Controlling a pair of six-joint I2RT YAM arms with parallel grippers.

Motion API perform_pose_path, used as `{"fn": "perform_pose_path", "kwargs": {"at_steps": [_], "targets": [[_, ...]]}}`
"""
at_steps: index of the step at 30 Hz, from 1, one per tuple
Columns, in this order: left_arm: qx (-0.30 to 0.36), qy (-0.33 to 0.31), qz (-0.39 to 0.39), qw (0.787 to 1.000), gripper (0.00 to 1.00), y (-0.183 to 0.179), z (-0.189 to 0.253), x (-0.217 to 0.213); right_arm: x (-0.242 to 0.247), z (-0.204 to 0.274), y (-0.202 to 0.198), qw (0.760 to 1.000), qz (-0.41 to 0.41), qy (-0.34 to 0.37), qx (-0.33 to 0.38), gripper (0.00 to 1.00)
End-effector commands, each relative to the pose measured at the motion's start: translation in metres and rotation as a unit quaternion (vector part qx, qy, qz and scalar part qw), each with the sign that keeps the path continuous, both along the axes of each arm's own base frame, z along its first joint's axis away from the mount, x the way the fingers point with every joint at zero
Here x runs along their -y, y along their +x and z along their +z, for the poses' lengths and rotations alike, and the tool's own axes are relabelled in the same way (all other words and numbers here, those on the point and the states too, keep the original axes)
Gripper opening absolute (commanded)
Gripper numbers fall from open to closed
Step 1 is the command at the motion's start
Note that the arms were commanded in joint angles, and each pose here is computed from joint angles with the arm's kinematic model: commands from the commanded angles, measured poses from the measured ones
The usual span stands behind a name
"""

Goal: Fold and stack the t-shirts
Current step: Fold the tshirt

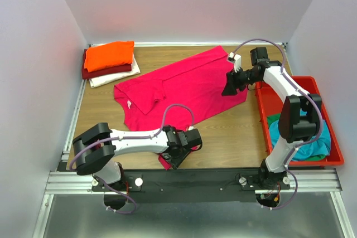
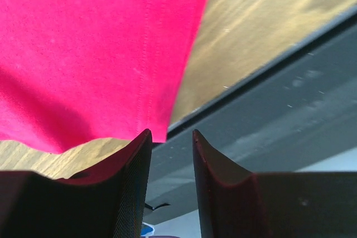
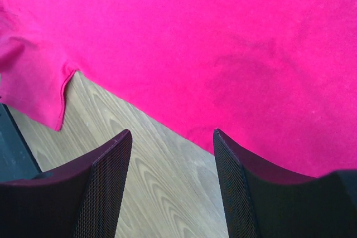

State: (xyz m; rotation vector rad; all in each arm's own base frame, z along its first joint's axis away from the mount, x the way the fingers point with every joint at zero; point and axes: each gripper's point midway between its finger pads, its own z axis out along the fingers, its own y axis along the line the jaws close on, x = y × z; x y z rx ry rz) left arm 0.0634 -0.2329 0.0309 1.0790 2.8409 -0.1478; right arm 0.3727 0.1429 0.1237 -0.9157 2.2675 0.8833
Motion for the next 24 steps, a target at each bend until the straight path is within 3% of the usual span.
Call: {"fn": "perform_pose_path", "kwargs": {"at_steps": [1,15,21,24], "targets": [[0.017,0.032,0.013,0.999,0.43,0.004,-0.007,-0.011,-0.005,-0.003,-0.005,1.000,0.014,0.014,-0.008,0.67],[0.004,0.074,0.007,0.997,0.36,-0.003,-0.028,-0.032,-0.005,-0.002,-0.007,1.000,0.015,0.023,-0.011,0.68],[0.007,0.070,0.006,0.998,0.14,-0.002,-0.029,-0.030,-0.004,-0.003,-0.007,1.000,0.013,0.021,-0.012,0.68],[0.017,0.053,0.011,0.998,0.08,0.002,-0.018,-0.022,-0.002,-0.004,-0.006,1.000,0.012,0.014,-0.008,0.68]]}}
